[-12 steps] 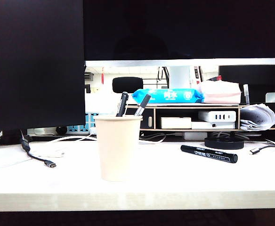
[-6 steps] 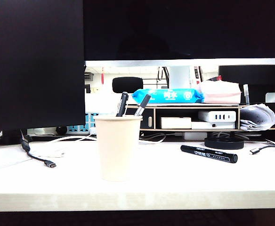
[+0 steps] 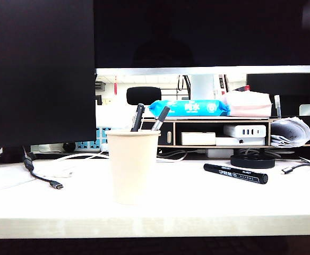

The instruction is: Pick up the marker from the paper cup and put it on the table.

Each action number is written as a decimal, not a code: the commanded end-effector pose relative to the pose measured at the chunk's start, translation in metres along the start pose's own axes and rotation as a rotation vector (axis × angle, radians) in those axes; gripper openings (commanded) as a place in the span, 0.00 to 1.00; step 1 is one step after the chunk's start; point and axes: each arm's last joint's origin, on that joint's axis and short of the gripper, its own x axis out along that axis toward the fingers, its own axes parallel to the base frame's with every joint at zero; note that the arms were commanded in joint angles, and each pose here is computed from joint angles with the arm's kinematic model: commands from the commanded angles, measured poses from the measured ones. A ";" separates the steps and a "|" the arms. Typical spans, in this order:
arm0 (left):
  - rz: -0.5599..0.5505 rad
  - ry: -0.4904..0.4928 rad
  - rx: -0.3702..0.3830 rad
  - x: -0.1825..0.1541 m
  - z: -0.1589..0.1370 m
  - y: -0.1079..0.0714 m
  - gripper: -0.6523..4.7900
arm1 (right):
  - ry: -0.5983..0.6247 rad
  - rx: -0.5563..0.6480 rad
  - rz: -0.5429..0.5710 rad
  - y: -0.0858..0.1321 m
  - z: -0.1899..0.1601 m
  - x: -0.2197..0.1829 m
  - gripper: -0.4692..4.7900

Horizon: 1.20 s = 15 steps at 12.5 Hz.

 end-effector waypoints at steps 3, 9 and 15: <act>-0.002 0.016 0.005 0.000 -0.002 0.000 0.11 | -0.028 -0.001 0.002 -0.006 -0.042 0.005 0.08; -0.002 0.016 0.005 0.000 -0.002 0.000 0.11 | 0.044 0.010 -0.006 -0.007 -0.052 0.005 0.08; -0.008 -0.030 -0.053 0.000 0.003 0.000 0.11 | 0.044 0.009 -0.006 -0.007 -0.052 0.005 0.08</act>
